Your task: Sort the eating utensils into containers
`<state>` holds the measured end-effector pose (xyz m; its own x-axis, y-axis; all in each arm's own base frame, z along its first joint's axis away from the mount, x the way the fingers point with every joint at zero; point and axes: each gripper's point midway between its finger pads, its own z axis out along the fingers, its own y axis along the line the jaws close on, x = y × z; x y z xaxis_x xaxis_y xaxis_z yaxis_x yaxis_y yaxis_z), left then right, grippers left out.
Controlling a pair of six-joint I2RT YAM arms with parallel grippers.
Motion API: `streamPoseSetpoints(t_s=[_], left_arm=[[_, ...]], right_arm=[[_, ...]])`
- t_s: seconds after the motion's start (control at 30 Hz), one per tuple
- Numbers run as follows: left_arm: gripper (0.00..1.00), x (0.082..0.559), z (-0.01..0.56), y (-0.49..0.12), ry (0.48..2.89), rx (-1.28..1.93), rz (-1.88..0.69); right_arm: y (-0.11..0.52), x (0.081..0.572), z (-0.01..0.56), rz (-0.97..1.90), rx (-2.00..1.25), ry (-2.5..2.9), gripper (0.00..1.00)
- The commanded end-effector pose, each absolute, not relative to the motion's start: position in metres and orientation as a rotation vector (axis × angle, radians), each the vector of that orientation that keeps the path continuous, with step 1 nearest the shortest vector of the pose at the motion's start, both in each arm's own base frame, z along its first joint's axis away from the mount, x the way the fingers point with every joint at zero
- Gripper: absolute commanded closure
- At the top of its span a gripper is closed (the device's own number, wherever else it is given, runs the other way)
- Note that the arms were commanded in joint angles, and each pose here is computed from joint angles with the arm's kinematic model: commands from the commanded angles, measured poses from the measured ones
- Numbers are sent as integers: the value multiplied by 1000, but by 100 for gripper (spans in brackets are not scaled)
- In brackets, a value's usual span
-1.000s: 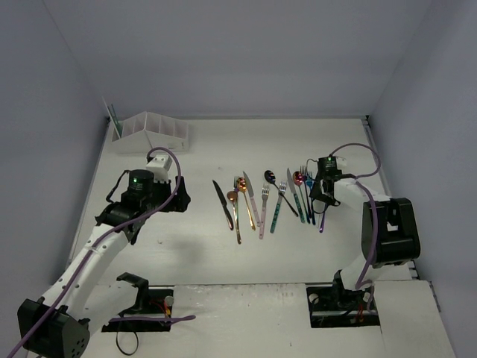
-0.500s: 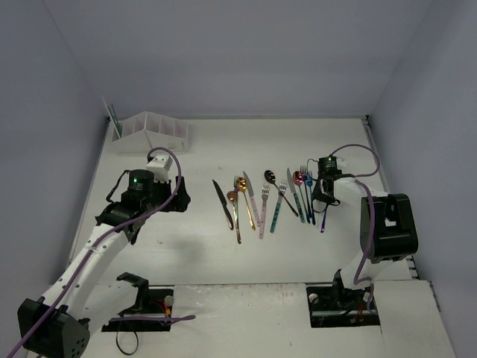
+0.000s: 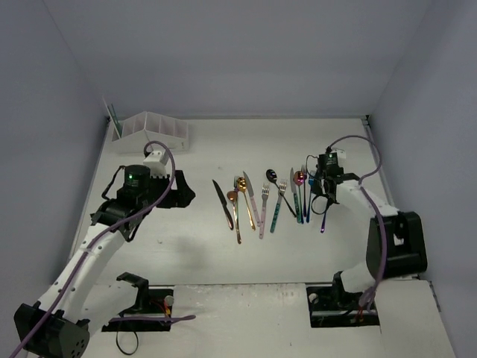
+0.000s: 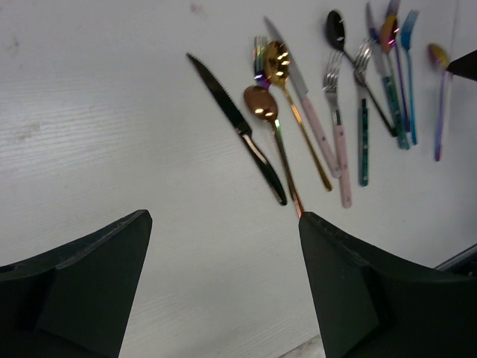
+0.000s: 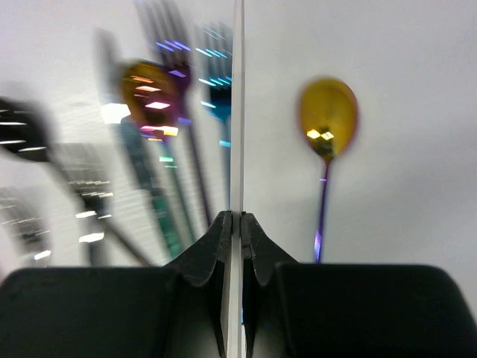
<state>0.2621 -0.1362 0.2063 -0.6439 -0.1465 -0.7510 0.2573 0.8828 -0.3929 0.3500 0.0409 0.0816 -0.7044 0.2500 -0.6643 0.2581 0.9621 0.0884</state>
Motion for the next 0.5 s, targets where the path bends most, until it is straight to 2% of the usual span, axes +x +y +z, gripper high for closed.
streamPoseSetpoints(t_s=[0.0, 0.1, 0.23, 0.47], left_arm=[[22, 257, 300, -177, 1986, 67, -852], [22, 252, 327, -195, 1928, 84, -897], [22, 243, 361, -231, 1823, 121, -992], [24, 238, 393, -292, 1692, 188, -1082]], right_arm=[[99, 363, 206, 192, 121, 2062, 100], [140, 345, 257, 376, -19, 1915, 100], [195, 310, 299, 561, -239, 1780, 100], [253, 259, 332, 767, -476, 1624, 100]])
